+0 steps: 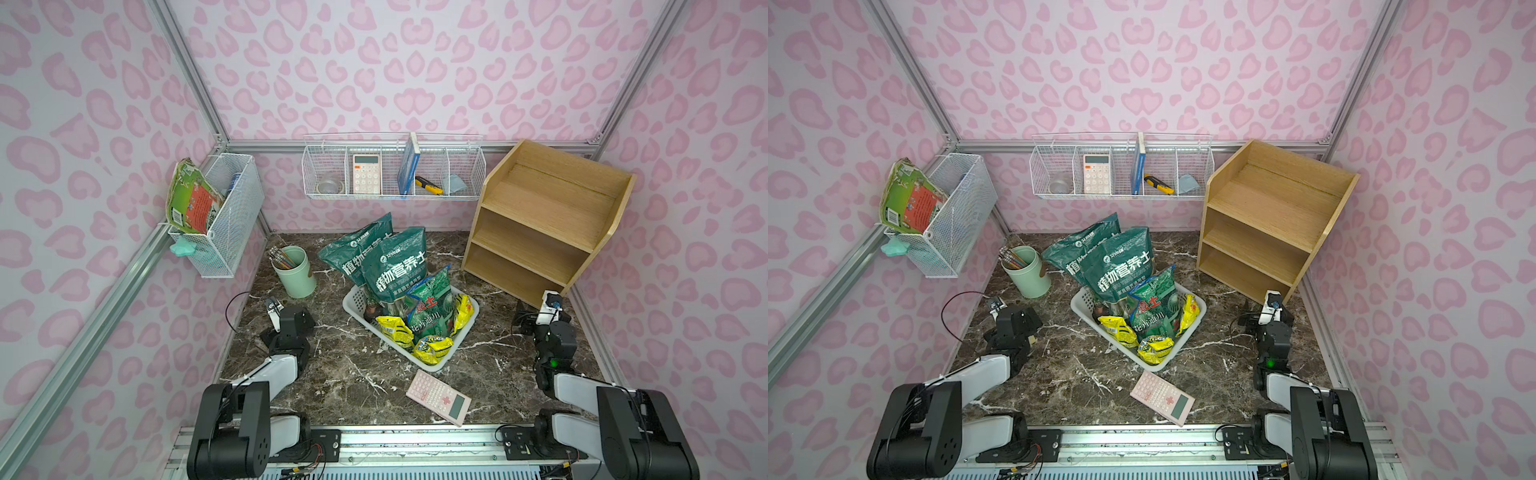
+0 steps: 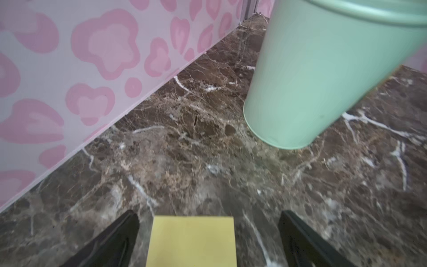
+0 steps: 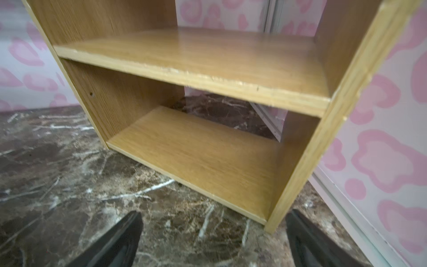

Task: Take down the fertilizer bag from the shelf
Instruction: Reset both arms

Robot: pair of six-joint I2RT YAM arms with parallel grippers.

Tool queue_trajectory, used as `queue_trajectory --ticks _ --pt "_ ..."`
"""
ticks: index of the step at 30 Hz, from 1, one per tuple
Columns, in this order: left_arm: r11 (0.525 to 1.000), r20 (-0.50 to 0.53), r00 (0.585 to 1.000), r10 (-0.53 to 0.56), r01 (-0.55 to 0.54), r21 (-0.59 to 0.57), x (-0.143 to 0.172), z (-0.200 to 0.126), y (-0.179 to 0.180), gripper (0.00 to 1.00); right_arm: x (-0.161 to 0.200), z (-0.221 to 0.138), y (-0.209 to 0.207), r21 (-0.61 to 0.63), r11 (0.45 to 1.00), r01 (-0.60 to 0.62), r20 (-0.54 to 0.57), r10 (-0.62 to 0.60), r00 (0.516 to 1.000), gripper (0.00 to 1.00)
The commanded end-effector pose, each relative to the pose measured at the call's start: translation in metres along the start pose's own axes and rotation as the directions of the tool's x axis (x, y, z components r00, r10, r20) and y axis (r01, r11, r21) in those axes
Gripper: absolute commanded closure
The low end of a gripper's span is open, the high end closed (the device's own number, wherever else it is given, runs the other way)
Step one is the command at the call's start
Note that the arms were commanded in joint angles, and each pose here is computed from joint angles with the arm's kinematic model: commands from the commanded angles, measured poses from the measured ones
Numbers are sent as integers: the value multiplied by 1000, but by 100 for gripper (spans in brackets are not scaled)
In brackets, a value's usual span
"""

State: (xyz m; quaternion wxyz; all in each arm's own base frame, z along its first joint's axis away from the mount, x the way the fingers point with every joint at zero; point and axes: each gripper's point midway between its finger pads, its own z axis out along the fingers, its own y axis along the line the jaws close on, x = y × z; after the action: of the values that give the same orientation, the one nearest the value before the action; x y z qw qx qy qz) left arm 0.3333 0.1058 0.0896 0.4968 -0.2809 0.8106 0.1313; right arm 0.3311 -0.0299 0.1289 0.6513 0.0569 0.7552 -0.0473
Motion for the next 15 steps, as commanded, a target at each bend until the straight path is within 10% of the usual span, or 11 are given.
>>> queue_trajectory --ticks 1,7,15 --pt "978 85 996 28 -45 205 -25 4 -34 1 -31 -11 -20 70 994 -82 188 68 980 1" --pt "874 137 988 74 -131 468 -8 21 -70 0 -5 39 45 -231 968 99 56 -89 994 1" --pt "829 45 987 155 -155 538 0 19 -86 0 -8 37 33 -142 986 83 75 -73 994 0"
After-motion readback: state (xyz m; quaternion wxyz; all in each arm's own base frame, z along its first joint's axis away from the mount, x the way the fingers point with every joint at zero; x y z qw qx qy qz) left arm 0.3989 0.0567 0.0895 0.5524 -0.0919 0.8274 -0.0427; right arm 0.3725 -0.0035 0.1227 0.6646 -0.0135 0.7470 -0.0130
